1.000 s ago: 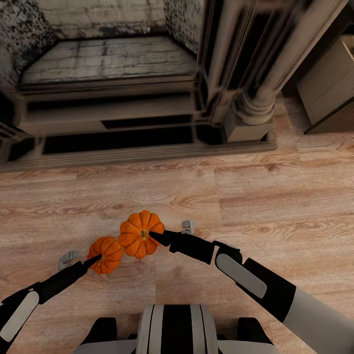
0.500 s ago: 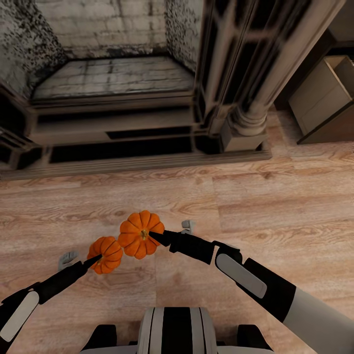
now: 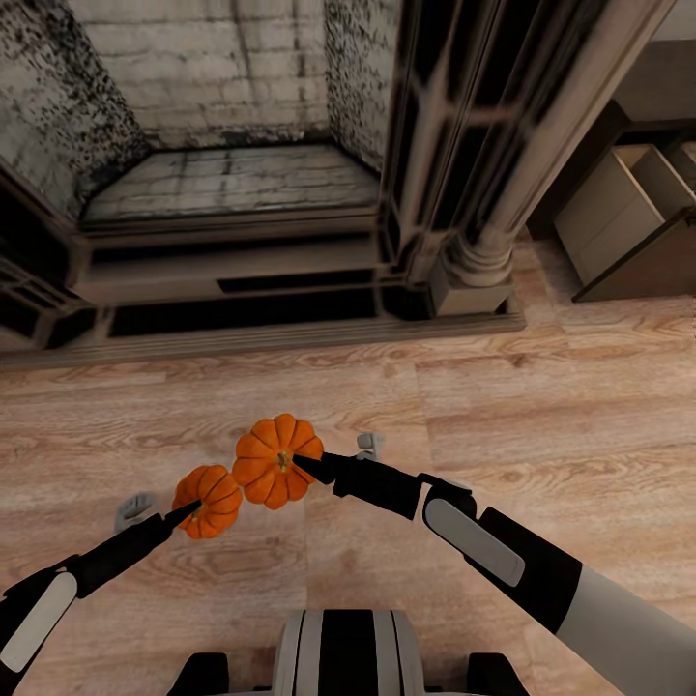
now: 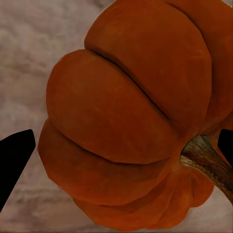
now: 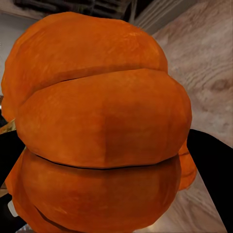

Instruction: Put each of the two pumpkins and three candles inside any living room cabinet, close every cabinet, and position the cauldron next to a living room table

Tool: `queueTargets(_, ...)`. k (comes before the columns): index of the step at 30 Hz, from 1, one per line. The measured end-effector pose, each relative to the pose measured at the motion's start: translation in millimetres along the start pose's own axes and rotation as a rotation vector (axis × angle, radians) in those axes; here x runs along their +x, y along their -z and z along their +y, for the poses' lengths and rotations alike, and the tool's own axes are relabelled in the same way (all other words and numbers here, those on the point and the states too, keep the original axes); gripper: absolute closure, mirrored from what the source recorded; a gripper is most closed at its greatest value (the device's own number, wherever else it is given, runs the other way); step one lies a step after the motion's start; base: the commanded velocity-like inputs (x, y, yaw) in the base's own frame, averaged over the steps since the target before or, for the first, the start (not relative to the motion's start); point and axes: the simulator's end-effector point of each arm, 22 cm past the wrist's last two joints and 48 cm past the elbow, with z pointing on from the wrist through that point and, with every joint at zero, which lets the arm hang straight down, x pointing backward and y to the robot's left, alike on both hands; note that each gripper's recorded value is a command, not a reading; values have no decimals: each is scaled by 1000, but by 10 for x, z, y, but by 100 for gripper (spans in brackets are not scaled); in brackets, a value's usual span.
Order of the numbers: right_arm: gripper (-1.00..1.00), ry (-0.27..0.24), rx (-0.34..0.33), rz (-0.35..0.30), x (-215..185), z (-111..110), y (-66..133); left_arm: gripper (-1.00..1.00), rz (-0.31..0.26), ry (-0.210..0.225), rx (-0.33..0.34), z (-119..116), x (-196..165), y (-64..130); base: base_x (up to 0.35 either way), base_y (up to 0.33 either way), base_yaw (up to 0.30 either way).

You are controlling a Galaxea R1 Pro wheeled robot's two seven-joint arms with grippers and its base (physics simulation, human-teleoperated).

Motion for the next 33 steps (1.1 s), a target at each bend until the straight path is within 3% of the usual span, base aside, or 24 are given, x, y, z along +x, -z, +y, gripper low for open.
queueTargets(12, 100, 40, -17, -17, -148, 247, 37, 100, -35, -18, 15, -141, -174, 102, 0, 0, 0)
queueTargets(22, 100, 76, -38, -33, -273, 487, 74, 100, -75, -9, -56, -12, -341, 235, 0, 0, 0)
queueTargets(33, 100, 116, -52, -45, -373, 720, 102, 100, -109, -26, -36, -172, -500, 332, 0, 0, 0)
